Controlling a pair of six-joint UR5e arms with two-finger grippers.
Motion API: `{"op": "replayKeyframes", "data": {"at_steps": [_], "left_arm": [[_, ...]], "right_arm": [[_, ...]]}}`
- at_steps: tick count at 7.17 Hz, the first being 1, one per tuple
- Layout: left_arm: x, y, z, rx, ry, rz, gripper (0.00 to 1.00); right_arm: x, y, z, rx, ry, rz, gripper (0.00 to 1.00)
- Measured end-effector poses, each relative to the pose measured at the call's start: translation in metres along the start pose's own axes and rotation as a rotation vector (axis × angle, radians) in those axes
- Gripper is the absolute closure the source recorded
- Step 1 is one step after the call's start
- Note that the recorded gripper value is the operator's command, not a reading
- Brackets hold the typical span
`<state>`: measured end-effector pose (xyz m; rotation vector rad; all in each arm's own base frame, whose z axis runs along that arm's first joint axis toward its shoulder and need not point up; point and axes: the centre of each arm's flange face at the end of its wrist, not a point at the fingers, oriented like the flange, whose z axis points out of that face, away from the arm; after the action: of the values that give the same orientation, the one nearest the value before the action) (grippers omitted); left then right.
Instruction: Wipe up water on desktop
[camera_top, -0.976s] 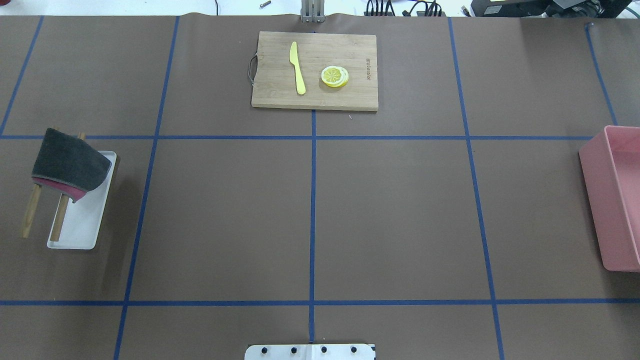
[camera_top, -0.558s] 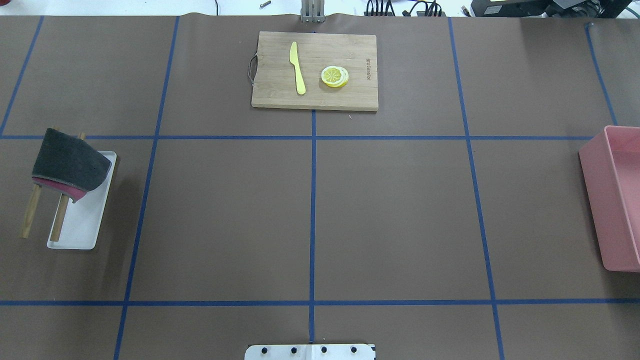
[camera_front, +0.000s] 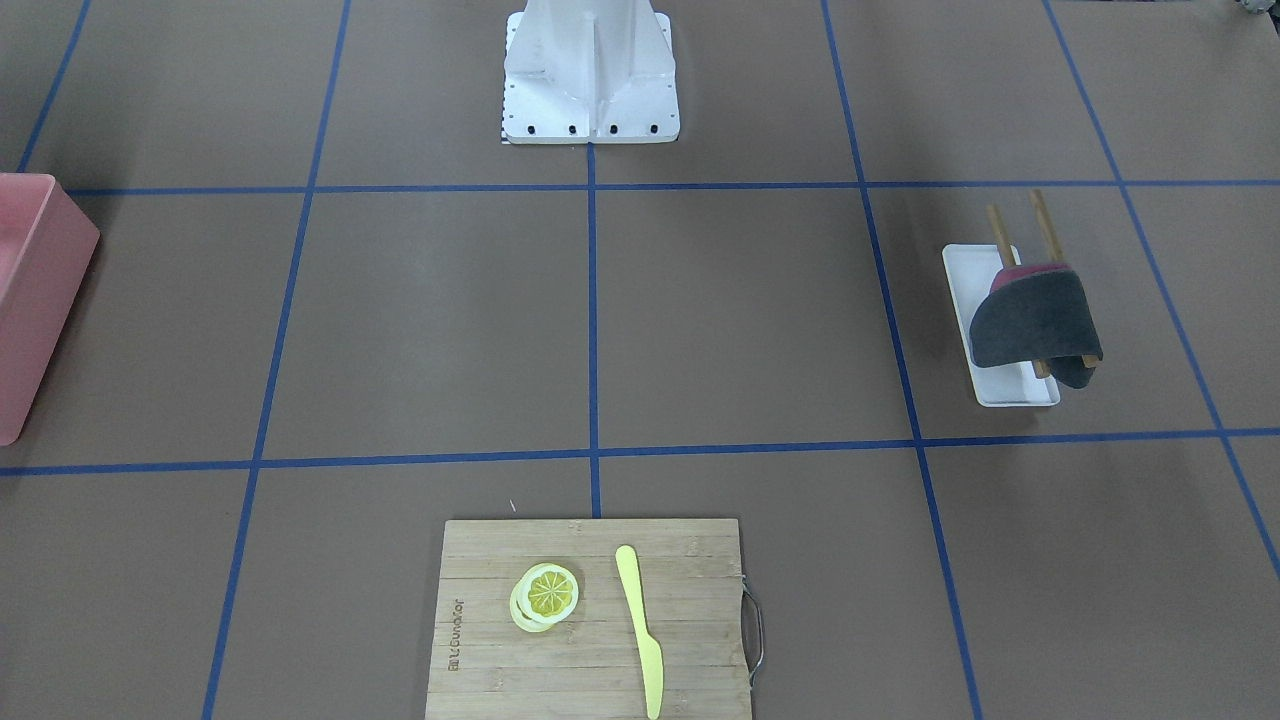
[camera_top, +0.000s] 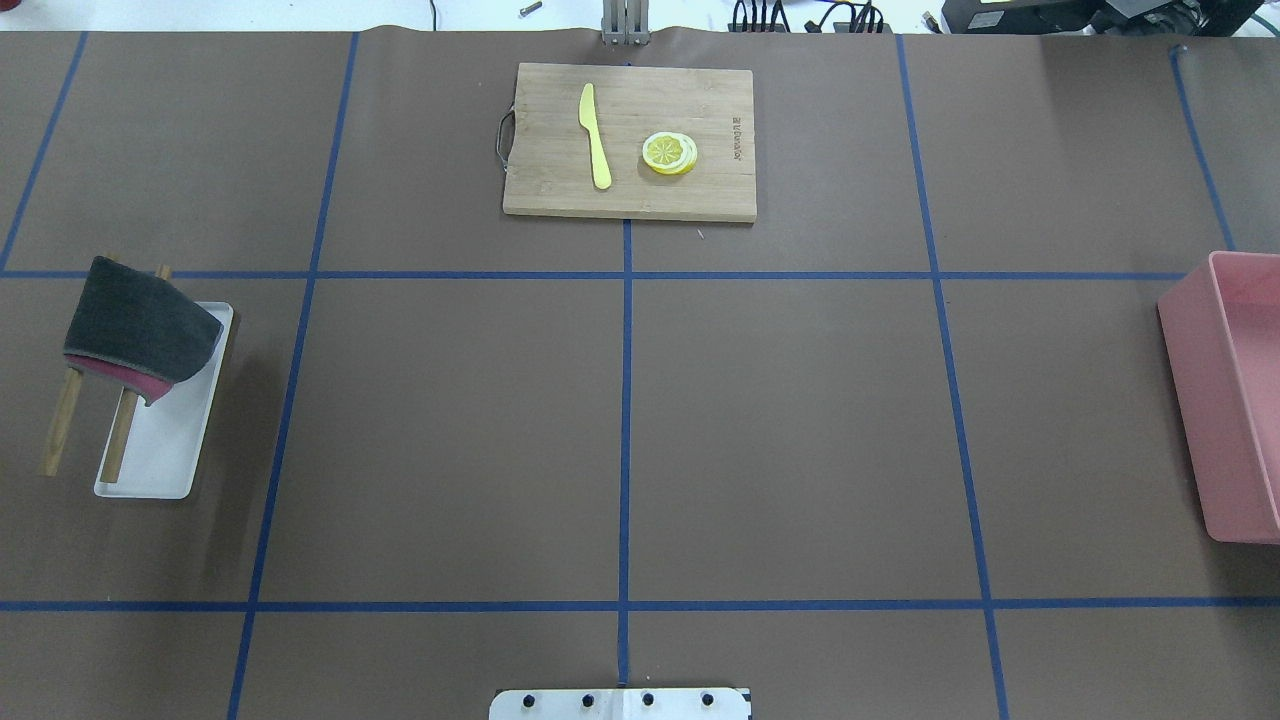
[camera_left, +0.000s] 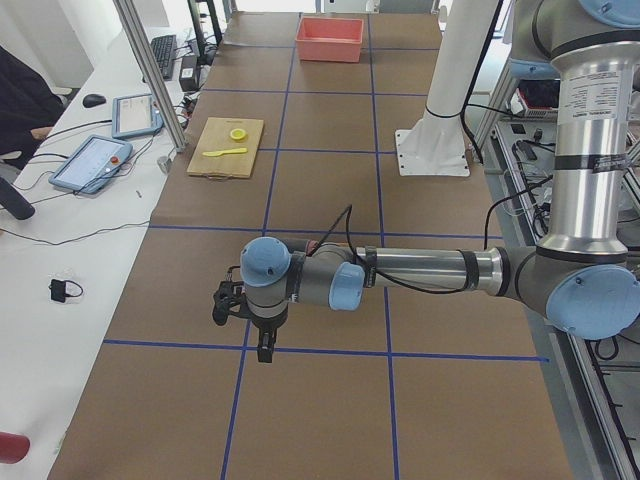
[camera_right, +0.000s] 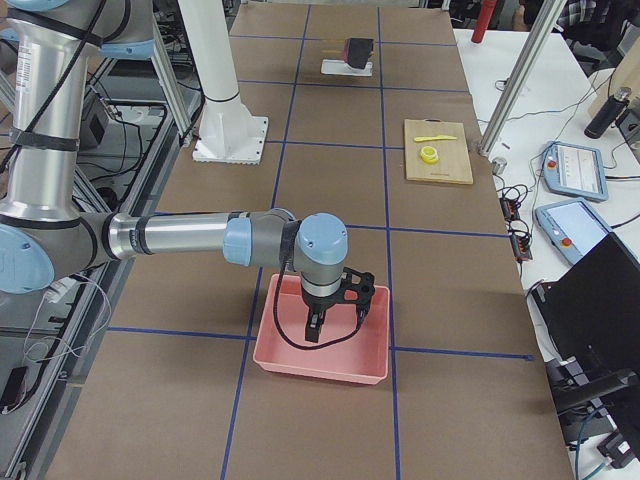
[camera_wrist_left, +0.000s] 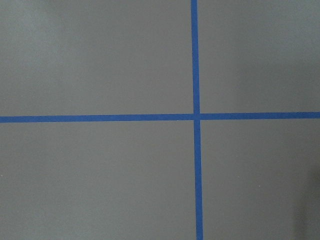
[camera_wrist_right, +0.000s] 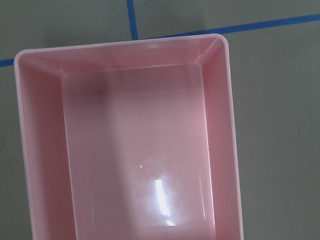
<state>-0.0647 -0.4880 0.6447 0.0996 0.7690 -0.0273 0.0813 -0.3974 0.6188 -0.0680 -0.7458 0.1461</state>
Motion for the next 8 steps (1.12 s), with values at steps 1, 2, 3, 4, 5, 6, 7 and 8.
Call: {"op": "replayKeyframes", "data": {"at_steps": [1,2,3,4,5,6,7,8], "left_arm": [[-0.001,0.0,0.001,-0.001,-0.001,-0.002,0.01],[-0.001,0.0,0.001,-0.002,-0.001,-0.003,0.01],[-0.002,0.0,0.002,-0.003,-0.002,-0.004,0.01],[-0.001,0.0,0.002,-0.003,-0.002,-0.003,0.01],[0.001,-0.002,0.0,0.001,0.001,0.0,0.01],[0.005,-0.005,-0.004,0.008,0.003,0.009,0.01],[0.008,-0.008,-0.006,0.017,0.004,0.018,0.01],[0.01,-0.01,-0.008,0.024,0.002,0.025,0.01]], "right_arm": [[0.0,0.0,0.0,0.0,0.0,-0.001,0.0],[-0.001,0.0,-0.001,0.003,0.0,-0.002,0.0],[-0.003,0.001,-0.004,0.007,-0.001,-0.006,0.0],[-0.004,0.002,-0.005,0.009,-0.001,-0.008,0.0],[-0.005,0.002,-0.005,0.009,-0.003,-0.008,0.0],[-0.006,0.002,-0.006,0.011,-0.006,-0.009,0.0],[-0.008,0.001,-0.009,0.019,-0.004,-0.016,0.0],[-0.011,0.002,-0.013,0.031,0.001,-0.027,0.0]]}}
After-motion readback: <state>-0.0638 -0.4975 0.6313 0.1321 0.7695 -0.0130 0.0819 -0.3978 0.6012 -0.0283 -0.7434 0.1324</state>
